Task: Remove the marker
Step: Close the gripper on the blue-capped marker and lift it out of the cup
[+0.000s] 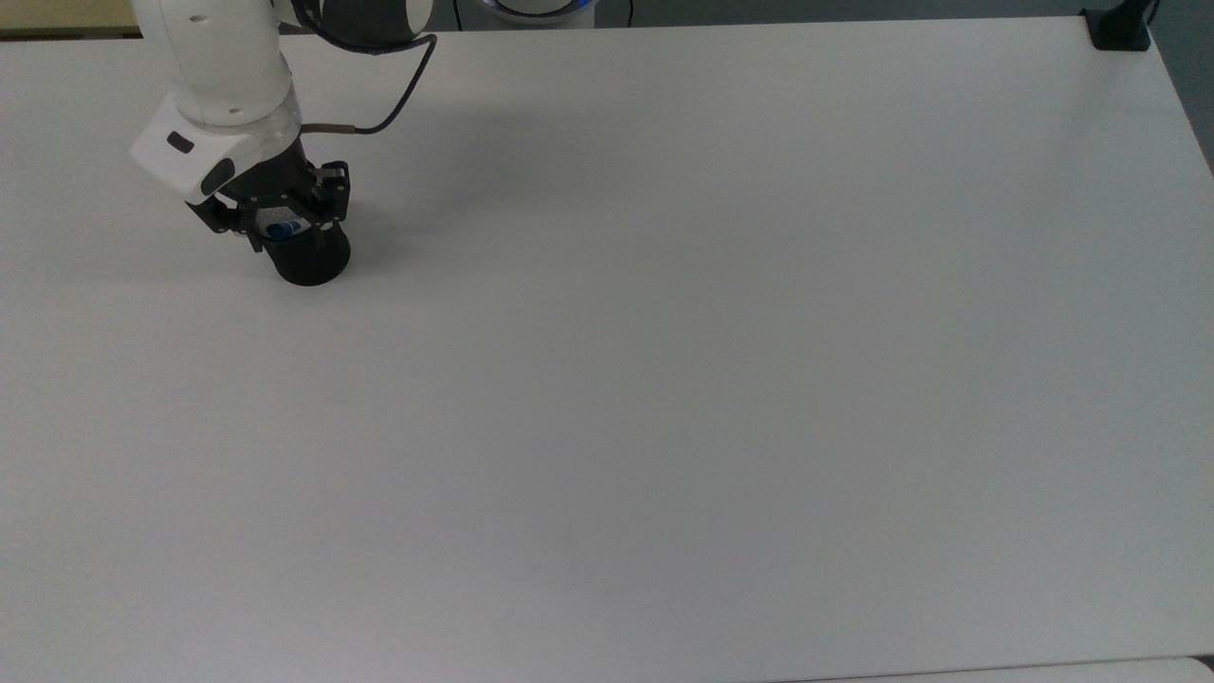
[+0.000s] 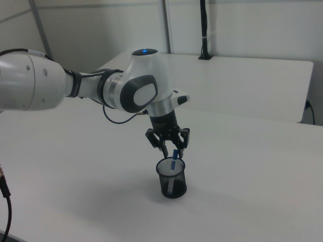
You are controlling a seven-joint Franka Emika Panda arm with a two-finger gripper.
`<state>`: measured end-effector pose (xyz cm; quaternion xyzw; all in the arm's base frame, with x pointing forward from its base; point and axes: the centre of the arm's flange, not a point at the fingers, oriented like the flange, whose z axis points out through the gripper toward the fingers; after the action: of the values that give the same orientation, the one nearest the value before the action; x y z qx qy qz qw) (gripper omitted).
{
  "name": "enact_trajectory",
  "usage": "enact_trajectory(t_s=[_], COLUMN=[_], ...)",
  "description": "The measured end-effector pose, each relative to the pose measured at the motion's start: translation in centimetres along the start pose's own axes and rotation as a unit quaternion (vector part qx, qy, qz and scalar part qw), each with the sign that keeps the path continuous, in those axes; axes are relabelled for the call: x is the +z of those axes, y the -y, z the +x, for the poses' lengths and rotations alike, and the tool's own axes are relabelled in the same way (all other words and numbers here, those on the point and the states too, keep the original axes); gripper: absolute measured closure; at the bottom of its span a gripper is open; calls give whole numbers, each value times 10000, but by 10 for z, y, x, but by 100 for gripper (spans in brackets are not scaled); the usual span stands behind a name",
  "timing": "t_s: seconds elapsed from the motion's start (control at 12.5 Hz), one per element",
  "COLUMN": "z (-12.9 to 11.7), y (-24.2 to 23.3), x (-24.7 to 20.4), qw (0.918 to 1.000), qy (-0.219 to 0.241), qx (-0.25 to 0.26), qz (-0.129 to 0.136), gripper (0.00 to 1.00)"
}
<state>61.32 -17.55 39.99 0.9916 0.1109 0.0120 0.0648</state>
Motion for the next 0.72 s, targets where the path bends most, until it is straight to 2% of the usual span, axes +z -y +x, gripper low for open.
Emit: enact_trajectory(t_s=[0.08, 0.16, 0.24, 0.32, 0.72], z=[2, 2, 3, 3, 2], y=[-1, 0, 0, 0, -3], x=[-1, -1, -2, -4, -33], qw=[9999, 9998, 9995, 9992, 9983], qy=[-57, -60, -73, -90, -322], qx=[139, 210, 311, 386, 477], qz=[-26, -24, -26, -30, -83], gripper=[51, 52, 65, 83, 83])
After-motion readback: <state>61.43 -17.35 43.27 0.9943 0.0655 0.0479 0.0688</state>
